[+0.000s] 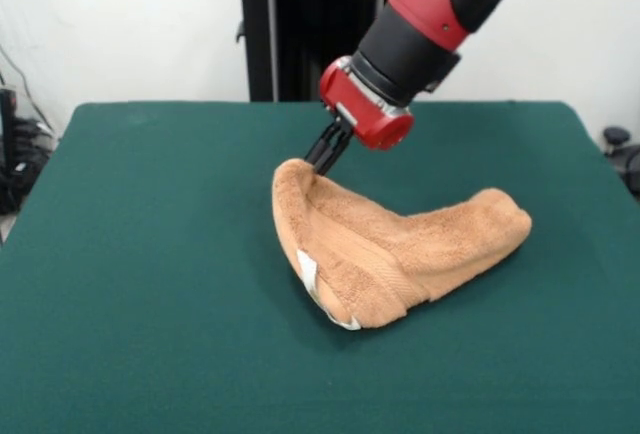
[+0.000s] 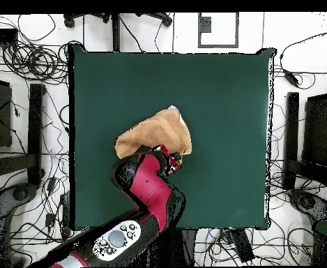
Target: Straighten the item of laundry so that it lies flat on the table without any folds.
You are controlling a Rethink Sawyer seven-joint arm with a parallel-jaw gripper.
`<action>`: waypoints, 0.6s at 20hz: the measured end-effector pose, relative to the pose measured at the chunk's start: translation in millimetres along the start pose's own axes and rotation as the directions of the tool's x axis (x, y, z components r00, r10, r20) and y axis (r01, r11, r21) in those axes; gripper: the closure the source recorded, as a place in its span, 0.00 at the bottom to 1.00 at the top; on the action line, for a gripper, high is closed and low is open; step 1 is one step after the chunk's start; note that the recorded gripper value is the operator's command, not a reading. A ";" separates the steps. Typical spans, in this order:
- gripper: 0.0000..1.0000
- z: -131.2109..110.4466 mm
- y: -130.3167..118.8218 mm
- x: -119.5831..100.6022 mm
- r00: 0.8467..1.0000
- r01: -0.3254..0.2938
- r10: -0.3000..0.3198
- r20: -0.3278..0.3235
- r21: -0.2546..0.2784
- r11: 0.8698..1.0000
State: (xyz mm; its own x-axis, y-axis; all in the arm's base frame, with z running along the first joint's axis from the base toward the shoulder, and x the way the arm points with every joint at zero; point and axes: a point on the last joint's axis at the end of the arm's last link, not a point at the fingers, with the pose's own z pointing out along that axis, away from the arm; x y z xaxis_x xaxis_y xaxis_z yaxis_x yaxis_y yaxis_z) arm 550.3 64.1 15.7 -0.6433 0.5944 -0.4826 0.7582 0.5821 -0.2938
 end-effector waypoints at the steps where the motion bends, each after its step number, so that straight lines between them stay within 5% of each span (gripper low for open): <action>1: 1.00 -3.9 -0.4 -3.1 1.000 0.015 -0.015 -0.008 0.001 1.000; 12: 1.00 -35.6 -3.7 -28.7 0.995 0.095 -0.095 -0.022 -0.007 0.995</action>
State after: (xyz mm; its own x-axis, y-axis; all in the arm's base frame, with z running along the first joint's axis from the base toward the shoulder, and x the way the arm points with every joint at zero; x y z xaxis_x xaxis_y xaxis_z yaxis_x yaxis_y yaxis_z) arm 562.2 64.6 59.9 -0.7144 0.5486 -0.4343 0.6932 0.6396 -0.3324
